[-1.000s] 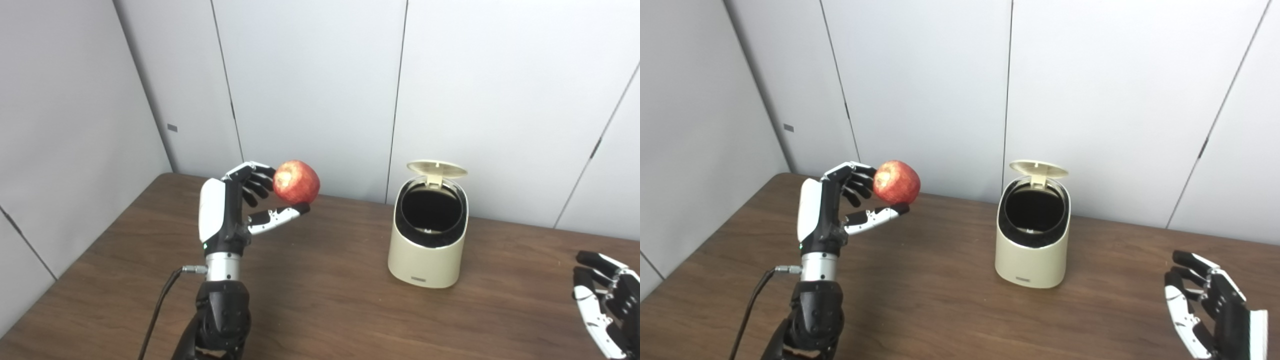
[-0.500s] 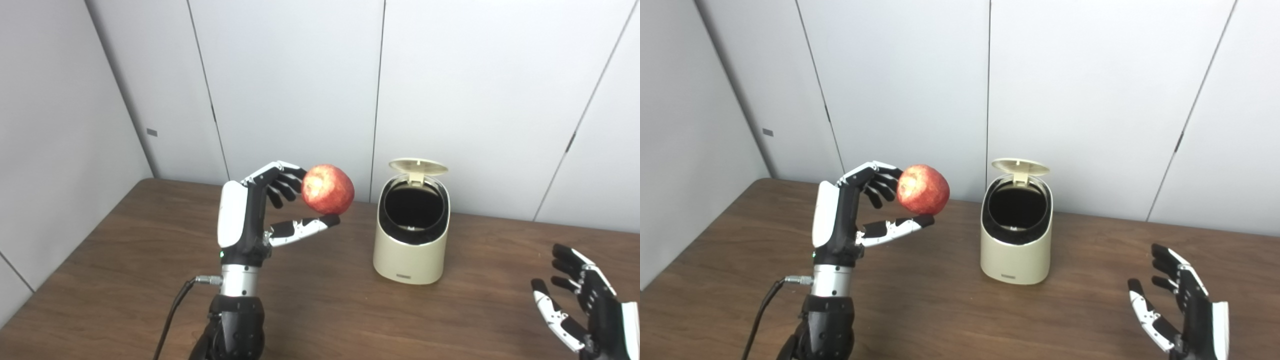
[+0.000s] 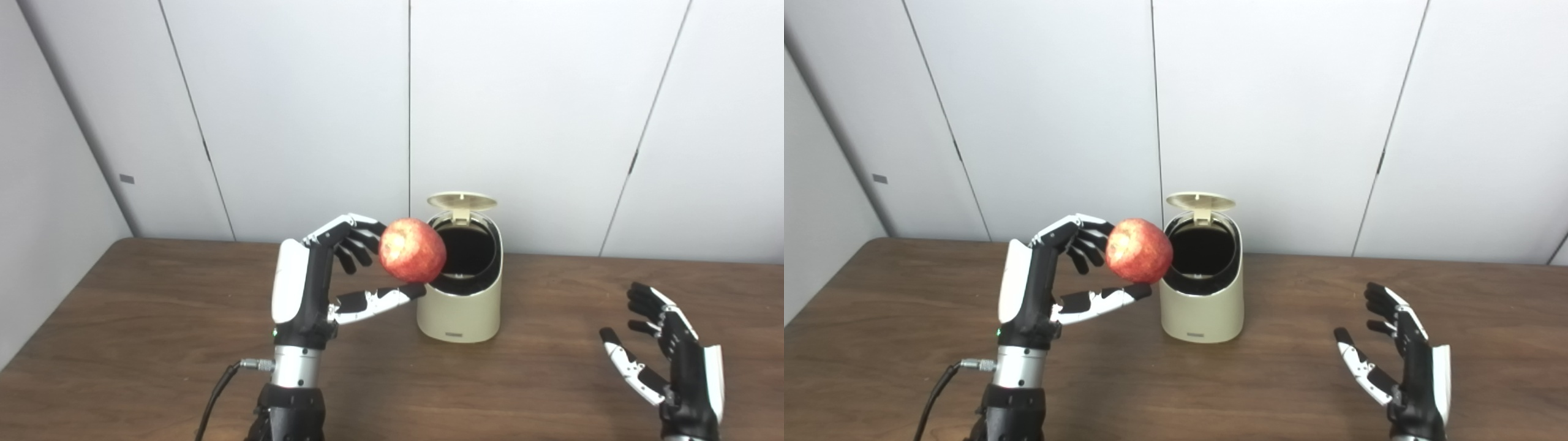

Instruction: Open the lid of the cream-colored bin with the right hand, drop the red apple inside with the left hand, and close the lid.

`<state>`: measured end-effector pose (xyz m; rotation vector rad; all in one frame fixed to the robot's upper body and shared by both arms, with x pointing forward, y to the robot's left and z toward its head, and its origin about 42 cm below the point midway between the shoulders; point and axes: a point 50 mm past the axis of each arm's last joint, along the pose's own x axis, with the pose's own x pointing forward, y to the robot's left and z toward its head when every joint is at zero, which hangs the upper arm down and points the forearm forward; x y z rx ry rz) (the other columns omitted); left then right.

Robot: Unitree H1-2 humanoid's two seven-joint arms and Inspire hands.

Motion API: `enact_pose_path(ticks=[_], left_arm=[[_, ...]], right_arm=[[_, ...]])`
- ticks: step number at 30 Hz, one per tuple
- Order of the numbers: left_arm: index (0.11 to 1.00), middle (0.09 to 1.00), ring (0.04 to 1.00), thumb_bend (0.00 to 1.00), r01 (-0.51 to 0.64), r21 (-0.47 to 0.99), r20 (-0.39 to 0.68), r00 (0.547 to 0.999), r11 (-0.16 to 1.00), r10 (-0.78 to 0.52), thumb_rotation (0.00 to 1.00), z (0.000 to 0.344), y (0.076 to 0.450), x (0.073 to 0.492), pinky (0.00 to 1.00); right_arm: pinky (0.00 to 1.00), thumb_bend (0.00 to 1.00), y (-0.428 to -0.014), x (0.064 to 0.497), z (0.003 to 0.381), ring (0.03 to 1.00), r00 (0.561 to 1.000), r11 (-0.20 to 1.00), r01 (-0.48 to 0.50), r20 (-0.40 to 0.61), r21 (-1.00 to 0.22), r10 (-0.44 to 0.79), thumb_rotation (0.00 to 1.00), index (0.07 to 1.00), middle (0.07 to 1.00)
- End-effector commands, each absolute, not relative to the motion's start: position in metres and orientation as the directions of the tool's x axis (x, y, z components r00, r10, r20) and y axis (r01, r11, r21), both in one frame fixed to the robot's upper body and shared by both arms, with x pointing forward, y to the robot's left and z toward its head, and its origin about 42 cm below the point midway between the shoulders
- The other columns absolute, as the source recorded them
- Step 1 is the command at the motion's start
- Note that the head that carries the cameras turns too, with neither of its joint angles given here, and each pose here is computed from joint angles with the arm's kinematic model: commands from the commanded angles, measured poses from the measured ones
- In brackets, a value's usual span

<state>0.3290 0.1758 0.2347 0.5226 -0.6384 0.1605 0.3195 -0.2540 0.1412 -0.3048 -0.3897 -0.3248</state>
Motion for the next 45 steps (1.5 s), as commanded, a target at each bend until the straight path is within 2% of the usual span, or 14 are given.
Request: enact_pose_path(ticks=[1,3,5,8,13,19,24,34,38,45], left_arm=[[0.536,0.478,0.387,0.5,-0.306,0.393,0.661,0.749,0.867,-0.035,0.0,0.253,0.165,0.339,0.27],[0.534,0.478,0.389,0.5,-0.297,0.387,0.662,0.749,0.873,-0.039,0.0,0.25,0.16,0.344,0.27],[0.534,0.478,0.39,0.5,-0.29,0.382,0.66,0.751,0.877,-0.04,0.0,0.248,0.156,0.35,0.27],[0.531,0.477,0.393,0.5,-0.285,0.384,0.652,0.757,0.878,-0.04,0.0,0.244,0.15,0.359,0.27],[0.521,0.476,0.398,0.5,-0.278,0.39,0.625,0.78,0.878,-0.03,0.0,0.236,0.142,0.377,0.27],[0.513,0.48,0.402,0.5,-0.278,0.388,0.593,0.805,0.879,-0.008,0.0,0.226,0.133,0.395,0.27],[0.51,0.48,0.401,0.5,-0.283,0.409,0.577,0.817,0.867,-0.006,0.0,0.221,0.131,0.405,0.28],[0.517,0.472,0.399,0.5,-0.313,0.441,0.569,0.822,0.841,0.008,0.0,0.219,0.133,0.427,0.28],[0.516,0.472,0.396,0.5,-0.324,0.45,0.571,0.821,0.832,0.011,0.0,0.221,0.133,0.433,0.27],[0.513,0.47,0.398,0.5,-0.344,0.44,0.584,0.812,0.829,0.027,0.0,0.225,0.133,0.439,0.27]], right_arm=[[0.61,0.21,-0.251,0.32,0.134,0.73,0.867,0.905,0.363,0.436,-0.221,-0.241,0.19,0.754,0.743],[0.64,0.2,-0.249,0.32,0.134,0.742,0.866,0.908,0.359,0.44,-0.216,-0.238,0.2,0.758,0.753],[0.63,0.2,-0.249,0.321,0.133,0.733,0.865,0.908,0.358,0.441,-0.215,-0.237,0.22,0.751,0.746],[0.65,0.2,-0.248,0.321,0.131,0.748,0.866,0.909,0.356,0.442,-0.216,-0.234,0.18,0.759,0.76],[0.64,0.21,-0.245,0.321,0.13,0.744,0.866,0.906,0.364,0.437,-0.216,-0.244,0.22,0.76,0.757],[0.67,0.21,-0.243,0.323,0.127,0.762,0.861,0.908,0.362,0.45,-0.213,-0.238,0.21,0.764,0.769],[0.68,0.22,-0.241,0.323,0.127,0.763,0.854,0.912,0.36,0.462,-0.196,-0.238,0.33,0.762,0.767],[0.69,0.21,-0.241,0.325,0.121,0.768,0.852,0.912,0.357,0.47,-0.201,-0.23,0.28,0.774,0.775],[0.67,0.21,-0.239,0.324,0.124,0.757,0.852,0.91,0.36,0.471,-0.207,-0.23,0.37,0.77,0.769],[0.68,0.2,-0.239,0.324,0.123,0.765,0.853,0.908,0.357,0.472,-0.219,-0.222,0.35,0.773,0.774]])
